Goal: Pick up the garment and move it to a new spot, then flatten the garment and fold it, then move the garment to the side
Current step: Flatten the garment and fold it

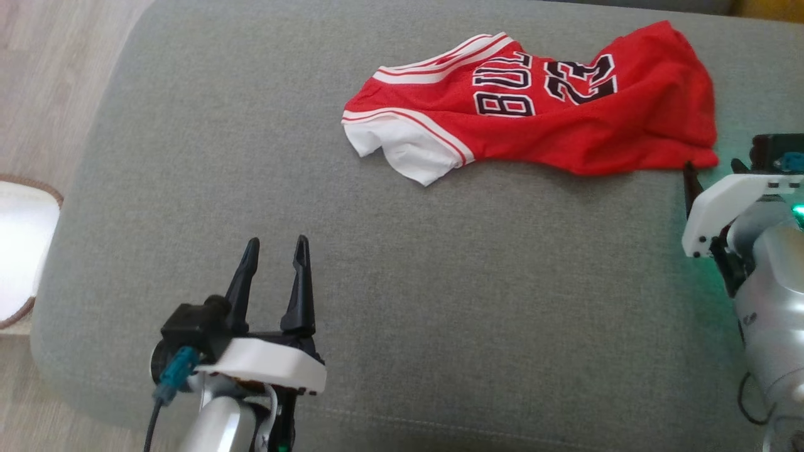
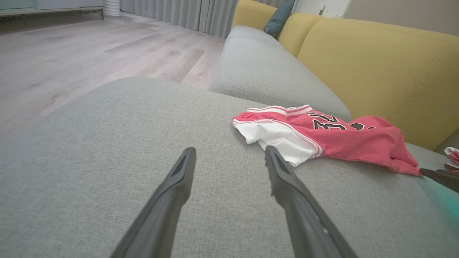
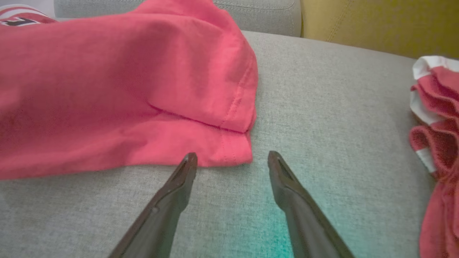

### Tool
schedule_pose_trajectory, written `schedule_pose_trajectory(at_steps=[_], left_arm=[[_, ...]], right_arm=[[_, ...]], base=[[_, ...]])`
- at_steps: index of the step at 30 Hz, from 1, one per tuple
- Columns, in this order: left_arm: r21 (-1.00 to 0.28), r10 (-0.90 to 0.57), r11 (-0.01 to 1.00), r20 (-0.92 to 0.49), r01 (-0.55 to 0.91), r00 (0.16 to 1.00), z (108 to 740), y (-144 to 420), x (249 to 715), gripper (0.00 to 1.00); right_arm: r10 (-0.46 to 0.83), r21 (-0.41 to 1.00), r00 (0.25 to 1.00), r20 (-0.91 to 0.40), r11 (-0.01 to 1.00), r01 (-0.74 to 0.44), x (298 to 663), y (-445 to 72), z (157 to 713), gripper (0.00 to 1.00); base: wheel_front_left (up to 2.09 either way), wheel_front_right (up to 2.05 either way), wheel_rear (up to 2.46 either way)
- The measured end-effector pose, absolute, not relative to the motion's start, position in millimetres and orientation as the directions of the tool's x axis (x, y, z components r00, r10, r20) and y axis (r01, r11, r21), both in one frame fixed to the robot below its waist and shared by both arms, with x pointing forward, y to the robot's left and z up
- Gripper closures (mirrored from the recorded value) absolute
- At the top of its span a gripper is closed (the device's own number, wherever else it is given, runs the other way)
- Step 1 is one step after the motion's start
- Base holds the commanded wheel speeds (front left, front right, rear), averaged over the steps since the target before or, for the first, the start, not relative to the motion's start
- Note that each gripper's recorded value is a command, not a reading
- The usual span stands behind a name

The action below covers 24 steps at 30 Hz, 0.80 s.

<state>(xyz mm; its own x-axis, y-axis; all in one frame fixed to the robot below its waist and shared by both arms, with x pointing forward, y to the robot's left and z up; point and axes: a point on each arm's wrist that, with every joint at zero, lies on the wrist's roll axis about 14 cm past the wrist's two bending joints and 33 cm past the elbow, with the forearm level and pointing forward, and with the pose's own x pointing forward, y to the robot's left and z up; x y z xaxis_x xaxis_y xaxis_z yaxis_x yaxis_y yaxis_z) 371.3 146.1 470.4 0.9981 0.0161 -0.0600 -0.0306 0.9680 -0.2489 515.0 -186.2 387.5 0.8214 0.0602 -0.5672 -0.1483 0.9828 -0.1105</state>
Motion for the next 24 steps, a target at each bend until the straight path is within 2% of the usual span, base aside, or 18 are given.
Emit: schedule_pose_trajectory(at_steps=[9, 15, 16, 17, 19, 20, 21, 24], left_arm=[[-0.241, 0.043, 0.968, -0.093, -0.064, 0.995, 460, 155, 370, 0.0], [-0.233, 0.057, 0.969, -0.115, -0.083, 0.992, 453, 160, 371, 0.0], [-0.229, 0.059, 0.97, -0.118, -0.085, 0.991, 452, 160, 370, 0.0], [-0.226, 0.061, 0.97, -0.121, -0.087, 0.991, 451, 161, 370, 0.0], [-0.224, 0.066, 0.97, -0.124, -0.092, 0.99, 450, 163, 370, 0.0], [-0.224, 0.066, 0.97, -0.125, -0.093, 0.99, 449, 163, 370, 0.0], [-0.224, 0.065, 0.97, -0.125, -0.092, 0.99, 449, 163, 371, 0.0], [-0.226, 0.058, 0.97, -0.121, -0.085, 0.991, 450, 160, 372, 0.0]], right_arm=[[0.053, -0.089, 0.8, -0.598, 0.987, -0.133, 520, -183, 370, 0.0], [0.068, -0.095, 0.804, -0.591, 0.984, -0.153, 536, -173, 371, 0.0], [0.071, -0.096, 0.802, -0.593, 0.983, -0.158, 537, -171, 370, 0.21], [0.072, -0.096, 0.8, -0.596, 0.982, -0.16, 537, -170, 368, 0.51], [0.072, -0.092, 0.797, -0.599, 0.983, -0.158, 537, -170, 367, 0.71], [0.071, -0.096, 0.798, -0.599, 0.983, -0.159, 538, -170, 367, 0.97], [0.07, -0.097, 0.797, -0.599, 0.983, -0.159, 538, -171, 367, 1.0], [0.067, -0.088, 0.8, -0.597, 0.985, -0.149, 535, -171, 369, 1.0]], base=[[0.0, 0.0, 0.0], [0.0, 0.0, 0.0], [0.0, 0.0, 0.0], [0.0, 0.0, 0.0], [0.0, 0.0, 0.0], [0.0, 0.0, 0.0], [0.0, 0.0, 0.0], [0.0, 0.0, 0.0]])
